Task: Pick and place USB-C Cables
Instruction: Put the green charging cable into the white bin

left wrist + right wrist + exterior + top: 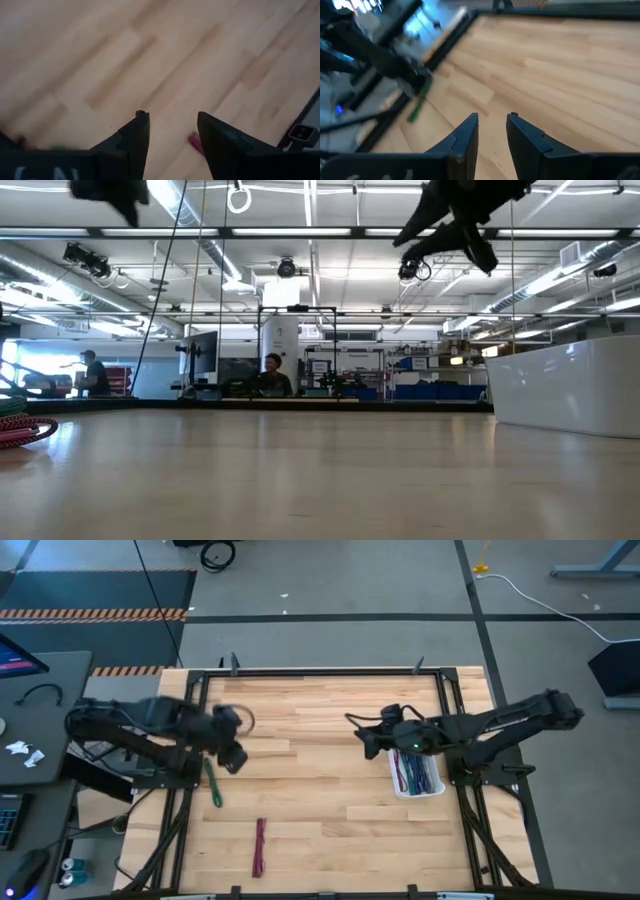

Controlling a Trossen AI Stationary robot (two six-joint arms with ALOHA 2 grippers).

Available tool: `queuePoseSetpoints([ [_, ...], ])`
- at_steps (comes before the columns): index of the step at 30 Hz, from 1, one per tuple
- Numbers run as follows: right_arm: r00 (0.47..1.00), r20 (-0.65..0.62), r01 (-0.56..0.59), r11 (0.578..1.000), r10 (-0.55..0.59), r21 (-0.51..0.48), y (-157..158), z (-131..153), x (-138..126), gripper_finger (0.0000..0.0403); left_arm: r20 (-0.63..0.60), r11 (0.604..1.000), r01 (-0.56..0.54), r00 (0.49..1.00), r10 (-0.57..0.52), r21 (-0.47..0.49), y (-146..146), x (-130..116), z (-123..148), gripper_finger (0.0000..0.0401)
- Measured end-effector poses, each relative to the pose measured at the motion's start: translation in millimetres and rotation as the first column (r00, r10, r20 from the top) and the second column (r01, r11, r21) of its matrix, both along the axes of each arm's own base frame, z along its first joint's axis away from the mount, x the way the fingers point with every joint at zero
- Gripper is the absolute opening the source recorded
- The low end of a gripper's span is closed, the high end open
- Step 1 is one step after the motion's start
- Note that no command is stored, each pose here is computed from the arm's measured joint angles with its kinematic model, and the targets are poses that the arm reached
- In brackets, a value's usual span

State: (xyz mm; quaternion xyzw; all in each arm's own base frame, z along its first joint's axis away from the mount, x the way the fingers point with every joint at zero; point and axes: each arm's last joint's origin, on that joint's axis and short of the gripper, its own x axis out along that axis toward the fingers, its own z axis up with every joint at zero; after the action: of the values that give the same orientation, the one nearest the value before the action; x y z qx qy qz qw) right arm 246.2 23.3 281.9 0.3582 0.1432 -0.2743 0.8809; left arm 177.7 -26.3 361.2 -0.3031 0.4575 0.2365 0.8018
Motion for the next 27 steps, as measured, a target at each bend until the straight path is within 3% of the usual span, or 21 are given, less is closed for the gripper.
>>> queuePoseSetpoints([
  [5,0.985,-0.086,-0.147,0.988,0.151,0.050,-6.1,-13.7,10.7,0.0105,-0.166,0.970,-0.201,0.970,0.178,-0.136,-26.5,-3.2,-62.8,0.0172],
  [8,0.960,-0.123,-0.243,0.967,0.250,0.072,-7.0,-20.3,15.7,0.0105,-0.304,0.897,-0.358,0.912,0.277,-0.257,-40.3,-9.1,-104.8,0.0176],
  [11,0.931,-0.148,-0.324,0.943,0.333,0.080,-6.1,-24.8,18.7,0.0105,-0.426,0.807,-0.504,0.831,0.357,-0.307,-50.7,-19.2,-140.2,0.0192],
  [16,0.881,-0.159,-0.439,0.895,0.446,0.078,-0.1,-24.8,17.9,0.0105,-0.536,0.669,-0.695,0.682,0.497,-0.264,-57.3,-37.0,-180.2,0.0243],
  [22,0.826,-0.164,-0.536,0.842,0.539,0.068,17.7,-24.2,15.0,0.0105,-0.554,0.621,-0.769,0.587,0.591,-0.152,-47.3,-53.3,-209.9,0.0288],
  [27,0.778,-0.167,-0.604,0.794,0.605,0.066,38.0,-24.4,10.9,0.0105,-0.536,0.608,-0.781,0.577,0.616,-0.142,-43.0,-59.5,-225.6,0.0279],
])
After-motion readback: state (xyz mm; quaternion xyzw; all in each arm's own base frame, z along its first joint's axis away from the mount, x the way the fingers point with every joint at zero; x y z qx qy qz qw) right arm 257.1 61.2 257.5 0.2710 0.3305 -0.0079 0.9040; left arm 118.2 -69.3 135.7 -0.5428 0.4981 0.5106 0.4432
